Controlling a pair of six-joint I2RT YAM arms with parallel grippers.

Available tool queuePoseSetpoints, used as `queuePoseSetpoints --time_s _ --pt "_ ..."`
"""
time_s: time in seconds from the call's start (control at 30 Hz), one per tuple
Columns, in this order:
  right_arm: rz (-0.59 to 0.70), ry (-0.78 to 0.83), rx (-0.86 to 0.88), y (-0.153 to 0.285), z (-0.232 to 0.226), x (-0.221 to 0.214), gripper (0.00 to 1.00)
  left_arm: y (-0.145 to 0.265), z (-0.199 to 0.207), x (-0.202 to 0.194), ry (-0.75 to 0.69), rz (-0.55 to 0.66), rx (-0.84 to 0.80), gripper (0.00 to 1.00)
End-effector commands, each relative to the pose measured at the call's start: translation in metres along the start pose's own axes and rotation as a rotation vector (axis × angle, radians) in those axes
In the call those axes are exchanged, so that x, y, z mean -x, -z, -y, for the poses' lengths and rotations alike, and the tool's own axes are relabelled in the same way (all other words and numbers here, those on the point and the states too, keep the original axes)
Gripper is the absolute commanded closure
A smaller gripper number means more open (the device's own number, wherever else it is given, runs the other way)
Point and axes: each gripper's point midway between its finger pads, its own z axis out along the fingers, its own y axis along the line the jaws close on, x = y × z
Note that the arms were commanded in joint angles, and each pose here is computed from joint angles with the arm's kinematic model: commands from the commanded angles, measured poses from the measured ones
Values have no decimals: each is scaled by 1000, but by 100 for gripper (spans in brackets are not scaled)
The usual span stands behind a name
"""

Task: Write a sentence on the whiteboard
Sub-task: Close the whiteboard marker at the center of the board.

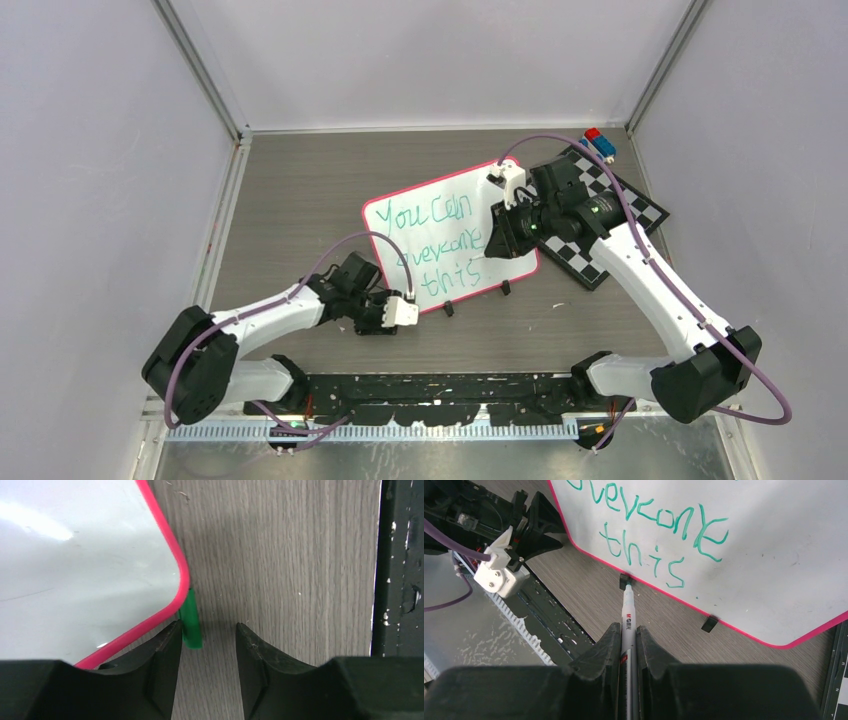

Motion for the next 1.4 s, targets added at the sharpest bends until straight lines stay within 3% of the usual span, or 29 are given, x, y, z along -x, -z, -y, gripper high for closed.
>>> queuePoseSetpoints --time_s 0.0,0.27,0.5,0.67,0.93,1.2,1.37 --pt "61 23 12 12 -8 14 100 -9 -1 -3 -69 -1 8 56" --pt "65 29 0 14 -6 13 100 -7 11 -10 -48 -58 -84 66" --pt "64 34 -10 15 -5 10 100 3 32 -20 -51 -125 -186 83" --pt "70 29 -6 15 -5 14 100 25 35 8 57 -119 -192 99" --pt "100 -14 30 12 -12 40 100 83 25 81 264 -1 -143 100" --pt "138 -57 202 19 -46 60 100 145 -43 138 309 162 176 100" --pt "128 -91 369 24 -73 64 100 168 -58 177 270 316 239 100"
